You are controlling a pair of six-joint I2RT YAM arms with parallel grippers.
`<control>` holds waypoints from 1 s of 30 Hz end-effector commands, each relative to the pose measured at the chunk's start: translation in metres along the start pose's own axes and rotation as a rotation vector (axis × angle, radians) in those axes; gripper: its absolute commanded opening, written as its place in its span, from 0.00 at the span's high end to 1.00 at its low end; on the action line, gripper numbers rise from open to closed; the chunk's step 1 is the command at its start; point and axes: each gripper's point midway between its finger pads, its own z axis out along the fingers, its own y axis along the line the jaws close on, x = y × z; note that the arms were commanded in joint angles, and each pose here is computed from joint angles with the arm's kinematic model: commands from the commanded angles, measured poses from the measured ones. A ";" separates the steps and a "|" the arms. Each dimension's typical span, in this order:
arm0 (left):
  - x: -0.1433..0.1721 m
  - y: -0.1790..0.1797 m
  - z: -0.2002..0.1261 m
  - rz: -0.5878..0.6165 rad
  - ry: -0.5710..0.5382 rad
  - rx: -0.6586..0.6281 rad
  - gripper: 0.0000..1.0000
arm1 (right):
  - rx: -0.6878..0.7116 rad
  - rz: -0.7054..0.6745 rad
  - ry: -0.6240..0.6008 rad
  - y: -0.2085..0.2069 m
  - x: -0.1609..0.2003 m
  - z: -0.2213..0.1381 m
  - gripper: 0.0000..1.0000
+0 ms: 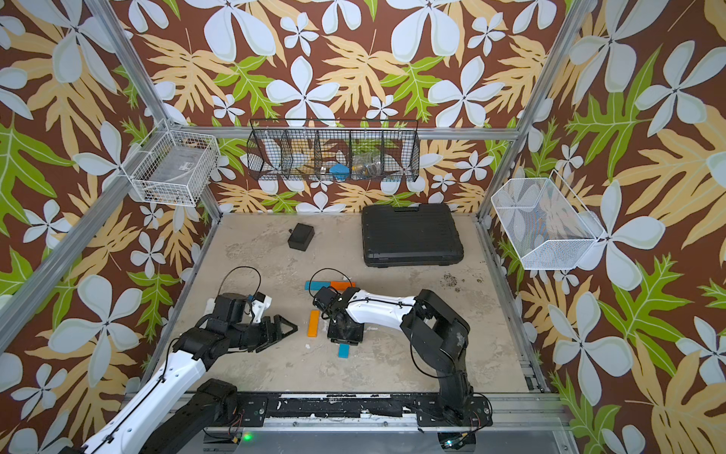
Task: Assemble the number 7 with building blocks
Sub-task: Assemble the building block at the center of the board.
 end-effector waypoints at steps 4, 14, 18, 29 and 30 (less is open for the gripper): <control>-0.002 -0.001 -0.001 0.017 -0.005 -0.007 0.19 | -0.044 -0.008 -0.056 0.012 -0.018 0.004 0.65; -0.003 -0.001 -0.001 0.016 -0.010 -0.011 0.19 | -0.050 0.007 -0.060 0.013 -0.031 0.003 0.74; -0.003 0.000 -0.001 0.014 -0.011 -0.010 0.19 | -0.052 0.009 -0.059 0.013 -0.037 0.002 0.73; -0.004 0.000 -0.002 0.014 -0.020 -0.012 0.19 | -0.005 0.022 -0.056 -0.002 -0.041 0.008 0.72; -0.004 -0.001 -0.002 0.012 -0.021 -0.010 0.19 | 0.000 0.024 -0.055 -0.003 -0.042 0.009 0.72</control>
